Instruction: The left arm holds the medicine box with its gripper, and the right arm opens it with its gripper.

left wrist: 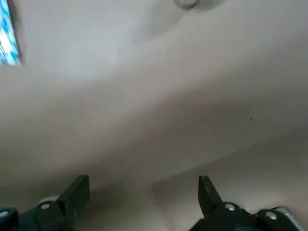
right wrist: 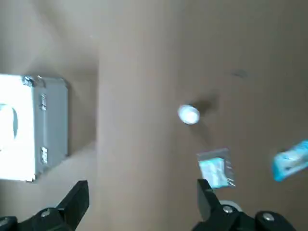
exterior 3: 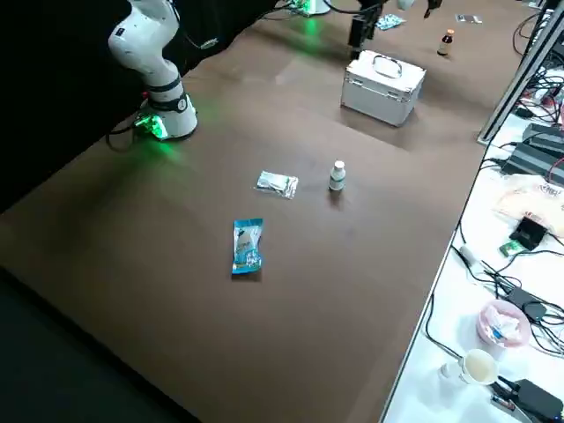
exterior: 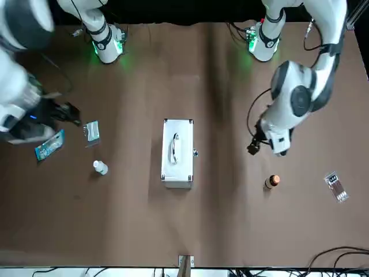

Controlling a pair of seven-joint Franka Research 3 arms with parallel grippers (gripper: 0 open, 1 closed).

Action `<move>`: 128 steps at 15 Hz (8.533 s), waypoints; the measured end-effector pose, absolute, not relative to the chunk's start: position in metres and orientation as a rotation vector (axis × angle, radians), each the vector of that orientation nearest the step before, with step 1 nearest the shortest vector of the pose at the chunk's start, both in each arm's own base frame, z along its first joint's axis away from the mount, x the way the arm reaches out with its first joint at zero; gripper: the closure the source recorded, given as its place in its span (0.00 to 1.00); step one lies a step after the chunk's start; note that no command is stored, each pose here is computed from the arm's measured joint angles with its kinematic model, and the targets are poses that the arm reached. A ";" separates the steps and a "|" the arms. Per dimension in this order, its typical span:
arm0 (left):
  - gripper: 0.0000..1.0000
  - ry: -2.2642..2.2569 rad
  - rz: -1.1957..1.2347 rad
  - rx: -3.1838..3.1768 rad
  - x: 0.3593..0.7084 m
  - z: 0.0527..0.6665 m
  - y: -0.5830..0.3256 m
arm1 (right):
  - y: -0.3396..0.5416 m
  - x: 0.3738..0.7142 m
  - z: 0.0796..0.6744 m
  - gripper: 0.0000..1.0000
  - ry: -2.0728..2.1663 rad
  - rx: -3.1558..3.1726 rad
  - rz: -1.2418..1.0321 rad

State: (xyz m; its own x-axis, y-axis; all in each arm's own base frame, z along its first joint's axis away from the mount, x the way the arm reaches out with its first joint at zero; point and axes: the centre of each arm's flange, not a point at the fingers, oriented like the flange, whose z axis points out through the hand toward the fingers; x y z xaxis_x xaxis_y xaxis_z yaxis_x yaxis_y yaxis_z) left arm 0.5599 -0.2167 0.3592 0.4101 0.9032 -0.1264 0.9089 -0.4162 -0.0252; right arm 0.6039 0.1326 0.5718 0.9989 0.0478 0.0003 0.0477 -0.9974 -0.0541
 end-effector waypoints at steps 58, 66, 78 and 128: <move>0.70 2.103 -0.415 2.060 0.583 0.252 -0.428 | 0.437 0.570 0.362 0.53 -0.003 -2.903 0.016; 0.70 2.103 -0.415 2.060 0.583 0.252 -0.428 | 0.438 0.572 0.365 0.60 0.034 -2.869 0.033; 0.70 2.104 -0.414 2.060 0.583 0.252 -0.428 | 0.438 0.572 0.362 0.87 0.068 -2.855 0.056; 0.70 2.107 -0.416 2.057 0.584 0.252 -0.428 | 0.242 0.645 0.372 0.46 0.115 -2.851 0.269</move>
